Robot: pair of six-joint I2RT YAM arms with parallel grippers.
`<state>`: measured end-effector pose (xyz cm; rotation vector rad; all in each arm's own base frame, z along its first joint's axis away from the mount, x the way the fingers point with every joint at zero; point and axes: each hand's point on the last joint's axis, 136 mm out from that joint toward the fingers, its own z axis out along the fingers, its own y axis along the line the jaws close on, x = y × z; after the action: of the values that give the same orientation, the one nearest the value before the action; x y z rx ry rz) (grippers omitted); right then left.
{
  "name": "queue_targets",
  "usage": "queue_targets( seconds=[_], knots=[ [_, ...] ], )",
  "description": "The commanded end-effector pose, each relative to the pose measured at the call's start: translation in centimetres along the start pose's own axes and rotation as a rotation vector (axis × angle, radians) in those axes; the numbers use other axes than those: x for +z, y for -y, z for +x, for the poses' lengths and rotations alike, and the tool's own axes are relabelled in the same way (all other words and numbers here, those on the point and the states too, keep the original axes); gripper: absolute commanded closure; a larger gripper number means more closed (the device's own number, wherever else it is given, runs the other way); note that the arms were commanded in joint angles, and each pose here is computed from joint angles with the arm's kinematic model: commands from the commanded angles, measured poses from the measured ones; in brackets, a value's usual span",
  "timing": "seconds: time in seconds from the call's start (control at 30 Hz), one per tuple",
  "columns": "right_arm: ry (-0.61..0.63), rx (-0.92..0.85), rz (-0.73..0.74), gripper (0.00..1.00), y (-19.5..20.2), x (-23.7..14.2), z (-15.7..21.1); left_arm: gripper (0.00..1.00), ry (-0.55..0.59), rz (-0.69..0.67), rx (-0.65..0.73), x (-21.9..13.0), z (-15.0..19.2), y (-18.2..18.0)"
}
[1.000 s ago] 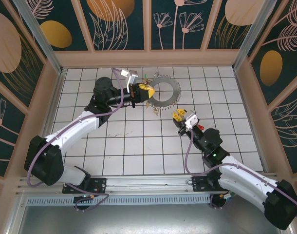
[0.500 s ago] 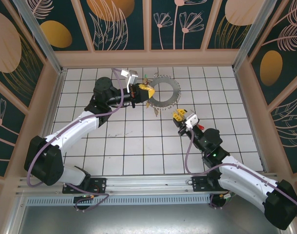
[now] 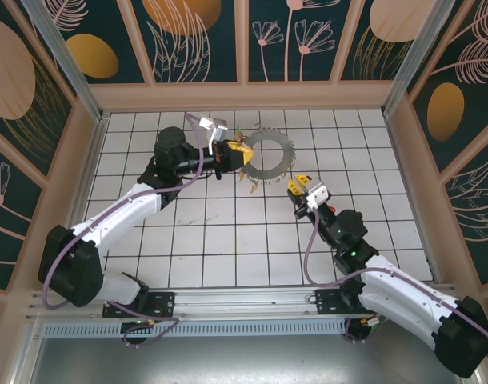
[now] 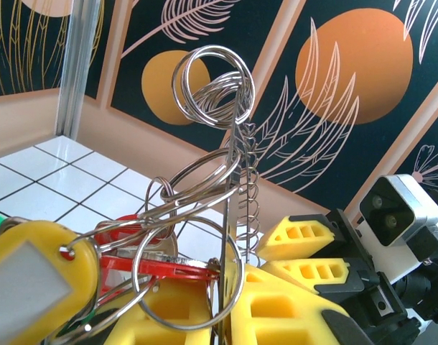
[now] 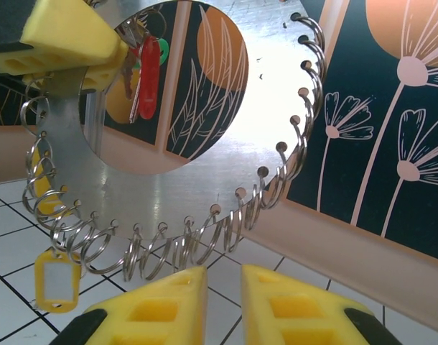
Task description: Put the keys on the keyring
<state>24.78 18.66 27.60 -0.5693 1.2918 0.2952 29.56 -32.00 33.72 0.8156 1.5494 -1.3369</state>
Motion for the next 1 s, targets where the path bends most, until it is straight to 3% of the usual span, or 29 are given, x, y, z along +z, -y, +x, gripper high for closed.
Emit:
queue_targets(
  seconds=[0.0, 0.63, 0.97],
  knots=[
    [0.056, -0.028, 0.049, 0.80, 1.2, 0.3, -2.3, 0.95, 0.031, 0.012, 0.073, -0.7, -1.6, 1.2],
    [0.045, -0.055, 0.031, 0.86, 0.8, 1.7, -2.1, 0.95, 0.018, 0.008, 0.074, -1.0, -1.4, 1.6],
    [0.041, -0.073, -0.028, 0.81, -0.2, 2.0, -2.2, 0.95, 0.020, 0.006, 0.071, -1.0, -1.3, 1.5]
  ],
)
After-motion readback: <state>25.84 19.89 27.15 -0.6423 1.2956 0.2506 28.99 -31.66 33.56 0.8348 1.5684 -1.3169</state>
